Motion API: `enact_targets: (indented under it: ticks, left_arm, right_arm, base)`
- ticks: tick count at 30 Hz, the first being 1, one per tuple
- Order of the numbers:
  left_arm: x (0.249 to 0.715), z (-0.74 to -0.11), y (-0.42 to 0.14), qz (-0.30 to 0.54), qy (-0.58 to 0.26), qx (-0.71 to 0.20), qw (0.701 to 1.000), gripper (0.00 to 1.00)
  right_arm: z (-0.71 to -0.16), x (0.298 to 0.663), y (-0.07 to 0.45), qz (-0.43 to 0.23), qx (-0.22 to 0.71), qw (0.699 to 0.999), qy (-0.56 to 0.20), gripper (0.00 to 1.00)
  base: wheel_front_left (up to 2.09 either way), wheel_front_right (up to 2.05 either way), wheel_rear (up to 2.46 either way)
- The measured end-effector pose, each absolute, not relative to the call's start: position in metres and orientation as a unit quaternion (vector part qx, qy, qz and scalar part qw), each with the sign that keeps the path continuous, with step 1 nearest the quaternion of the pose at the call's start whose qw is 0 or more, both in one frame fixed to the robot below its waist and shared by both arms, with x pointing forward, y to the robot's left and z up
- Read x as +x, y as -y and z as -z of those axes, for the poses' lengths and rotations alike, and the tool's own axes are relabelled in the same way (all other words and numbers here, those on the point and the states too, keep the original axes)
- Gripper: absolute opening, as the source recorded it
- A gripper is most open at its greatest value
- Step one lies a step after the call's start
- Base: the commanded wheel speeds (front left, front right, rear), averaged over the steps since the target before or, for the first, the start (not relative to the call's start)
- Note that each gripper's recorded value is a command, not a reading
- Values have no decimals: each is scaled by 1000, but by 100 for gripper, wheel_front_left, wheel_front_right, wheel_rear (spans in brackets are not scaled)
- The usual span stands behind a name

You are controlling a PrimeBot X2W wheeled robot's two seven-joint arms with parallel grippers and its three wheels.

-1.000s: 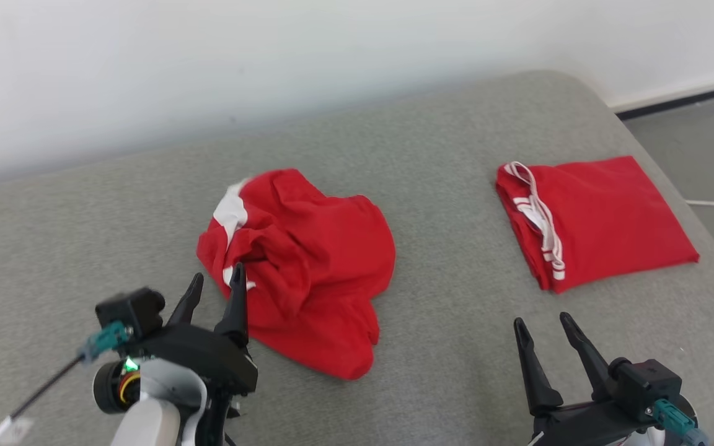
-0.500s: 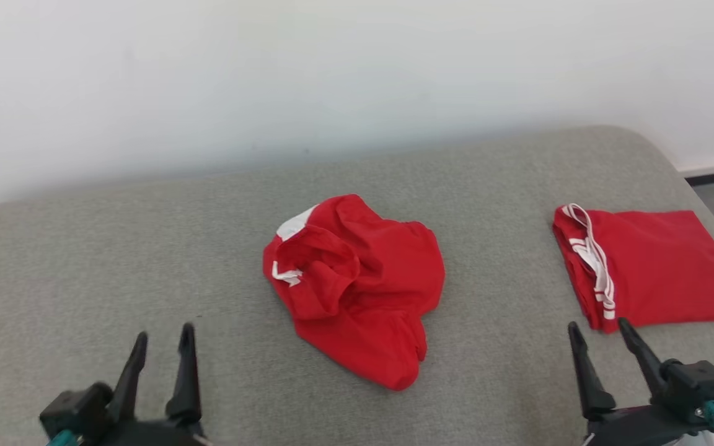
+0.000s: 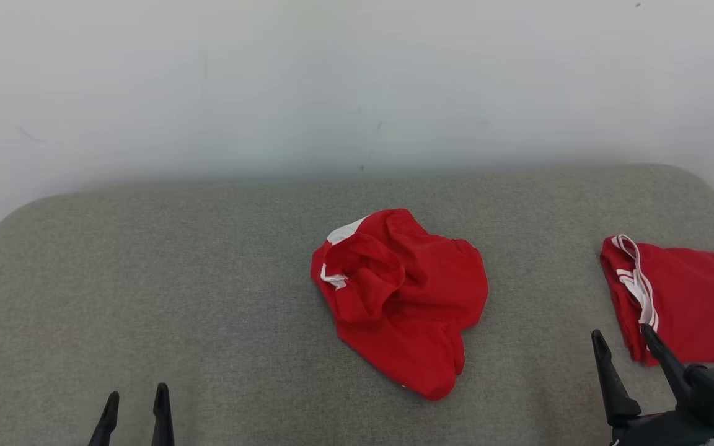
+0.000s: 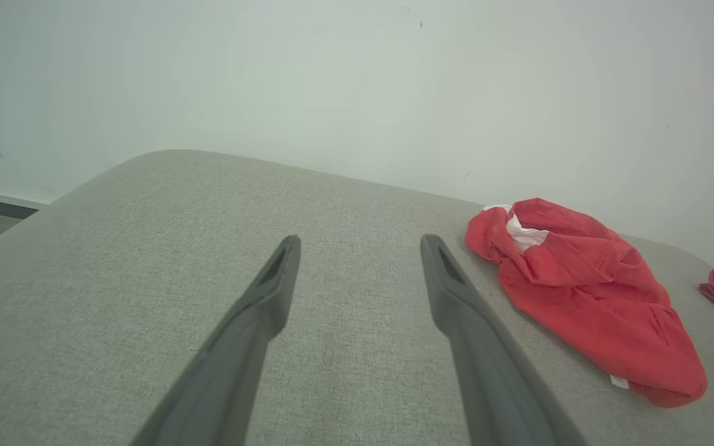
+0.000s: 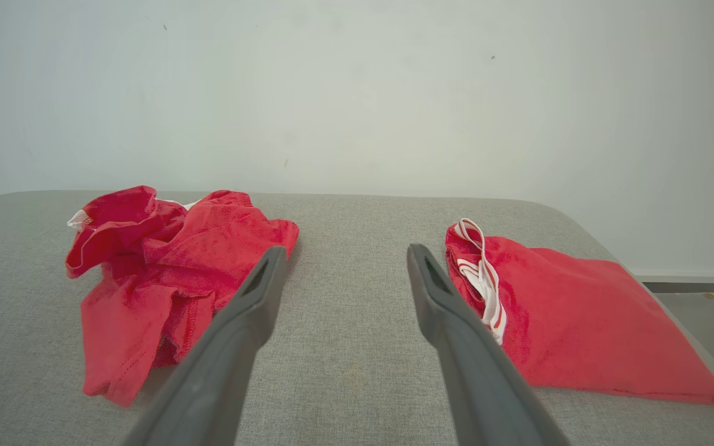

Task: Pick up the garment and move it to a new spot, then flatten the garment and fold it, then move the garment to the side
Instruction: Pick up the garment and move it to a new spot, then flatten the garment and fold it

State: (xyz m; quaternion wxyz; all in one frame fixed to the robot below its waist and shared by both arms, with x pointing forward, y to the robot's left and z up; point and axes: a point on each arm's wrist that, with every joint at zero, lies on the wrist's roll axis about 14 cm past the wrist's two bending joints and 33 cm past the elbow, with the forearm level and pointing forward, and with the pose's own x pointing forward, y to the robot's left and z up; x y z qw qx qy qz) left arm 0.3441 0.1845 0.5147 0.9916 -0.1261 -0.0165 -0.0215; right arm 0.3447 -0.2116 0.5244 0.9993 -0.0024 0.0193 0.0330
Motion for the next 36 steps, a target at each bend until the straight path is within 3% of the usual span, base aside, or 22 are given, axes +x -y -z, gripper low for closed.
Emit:
enact_targets:
  ticks: [36]
  left_arm:
    - [336,-515,-178,39,4,-101,994,100]
  right_arm:
    - [-514,348,193,-62,1,997,-36,100]
  base:
    - [0,0,0]
